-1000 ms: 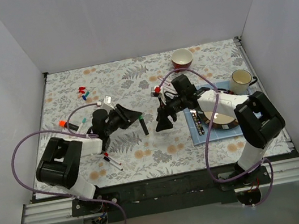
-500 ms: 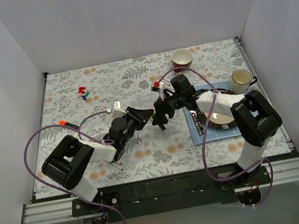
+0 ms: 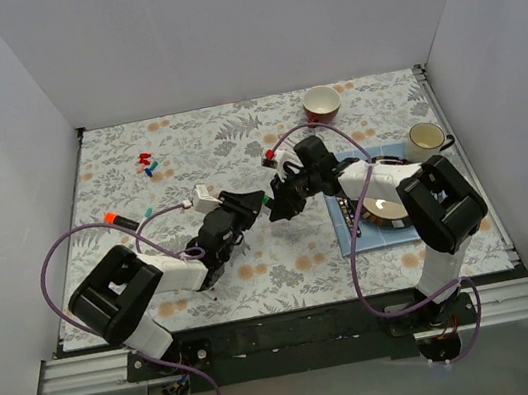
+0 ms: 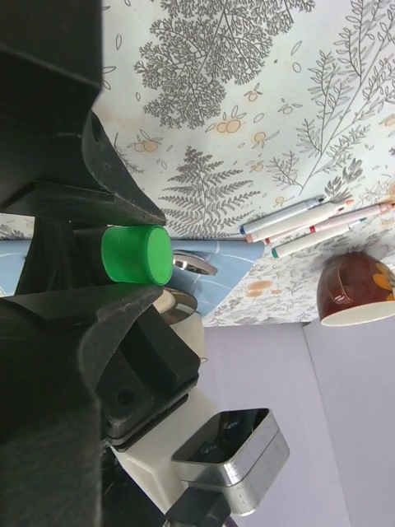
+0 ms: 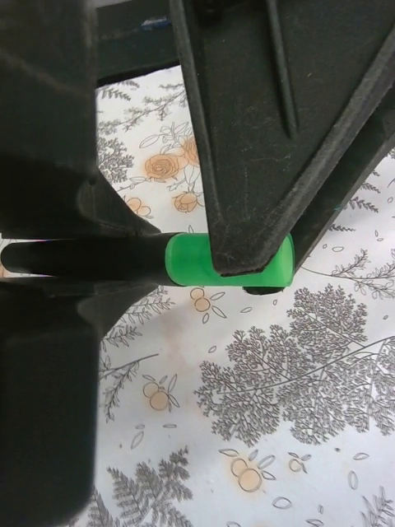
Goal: Open the pen caps
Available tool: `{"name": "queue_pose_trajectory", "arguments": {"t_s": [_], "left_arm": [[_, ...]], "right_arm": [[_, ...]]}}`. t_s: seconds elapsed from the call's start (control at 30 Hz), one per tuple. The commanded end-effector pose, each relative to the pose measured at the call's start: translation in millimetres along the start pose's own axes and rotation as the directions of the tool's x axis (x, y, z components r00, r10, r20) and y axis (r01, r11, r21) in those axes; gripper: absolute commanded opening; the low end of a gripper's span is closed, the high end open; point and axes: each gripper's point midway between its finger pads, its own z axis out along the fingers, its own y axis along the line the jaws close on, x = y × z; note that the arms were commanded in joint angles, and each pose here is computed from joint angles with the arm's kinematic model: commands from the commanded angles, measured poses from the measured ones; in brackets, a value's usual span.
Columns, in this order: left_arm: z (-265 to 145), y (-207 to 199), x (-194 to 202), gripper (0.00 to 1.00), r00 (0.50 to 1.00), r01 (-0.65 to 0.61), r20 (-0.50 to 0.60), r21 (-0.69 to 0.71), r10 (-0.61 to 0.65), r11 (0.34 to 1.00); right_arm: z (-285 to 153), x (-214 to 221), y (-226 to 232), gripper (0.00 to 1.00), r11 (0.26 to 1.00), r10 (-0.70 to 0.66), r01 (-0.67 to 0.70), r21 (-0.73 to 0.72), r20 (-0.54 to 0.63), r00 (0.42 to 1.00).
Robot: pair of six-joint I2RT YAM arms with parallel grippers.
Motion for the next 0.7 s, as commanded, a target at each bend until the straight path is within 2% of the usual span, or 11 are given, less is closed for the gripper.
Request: {"name": "queue_pose_trajectory", "arguments": {"t_s": [0.0,0.03,0.07,0.13,0.2,0.27,0.37,0.43,0.5,0.6,0.67], "left_arm": [[-2.7,-29.0,-11.9,0.2,0.999,-0.002,0.038,0.087,-0.001,0.996],[-4.6,-31.8,-7.0,0.4,1.0,-0.007,0.011,0.107,0.006,0.994],[-5.8,-34.7,-3.4,0.48,1.0,-0.018,-0.008,0.127,0.019,0.992],[-14.6,-46.2,5.5,0.55,0.995,-0.075,-0.056,0.213,0.088,0.974],[-28.6,-66.3,2.9,0.61,0.99,-0.116,-0.043,0.326,0.138,0.938],[-43.6,-59.2,6.1,0.67,0.979,-0.161,-0.061,0.362,0.196,0.918],[-66.8,-62.5,4.9,0.69,0.964,-0.183,-0.09,0.454,0.249,0.872],[-76.2,-69.9,-5.6,0.69,0.965,-0.18,-0.072,0.517,0.252,0.837],[-90.2,-77.2,-0.7,0.68,0.954,-0.158,-0.112,0.597,0.277,0.787],[-98.7,-81.9,-3.7,0.68,0.951,-0.136,-0.123,0.656,0.282,0.742],[-97.3,-80.9,-2.3,0.68,0.95,-0.127,-0.133,0.664,0.283,0.737]], "right_arm": [[-5.1,-23.2,9.4,0.01,0.998,-0.051,0.053,-0.043,0.039,0.998],[-7.0,-18.8,12.3,0.01,0.998,-0.039,0.04,-0.055,0.023,0.999],[-9.2,-21.1,15.4,0.01,0.996,-0.044,0.046,-0.071,0.03,0.999],[-14.7,-22.7,26.4,0.01,0.985,-0.063,0.069,-0.161,0.044,0.997],[-21.5,-22.5,41.2,0.01,0.961,-0.071,0.082,-0.263,0.051,0.996],[-30.2,-23.1,45.6,0.01,0.942,-0.065,0.085,-0.324,0.073,0.995],[-38.3,-23.0,62.1,0.01,0.901,-0.064,0.098,-0.423,0.096,0.993],[-42.3,-24.5,72.1,0.01,0.871,-0.046,0.092,-0.483,0.105,0.993],[-46.3,-26.4,80.8,0.01,0.841,-0.052,0.11,-0.53,0.124,0.991],[-52.5,-23.5,93.2,0.01,0.802,-0.027,0.091,-0.59,0.115,0.993],[-55.5,-24.6,98.4,0.01,0.787,-0.039,0.109,-0.608,0.128,0.991]]}}
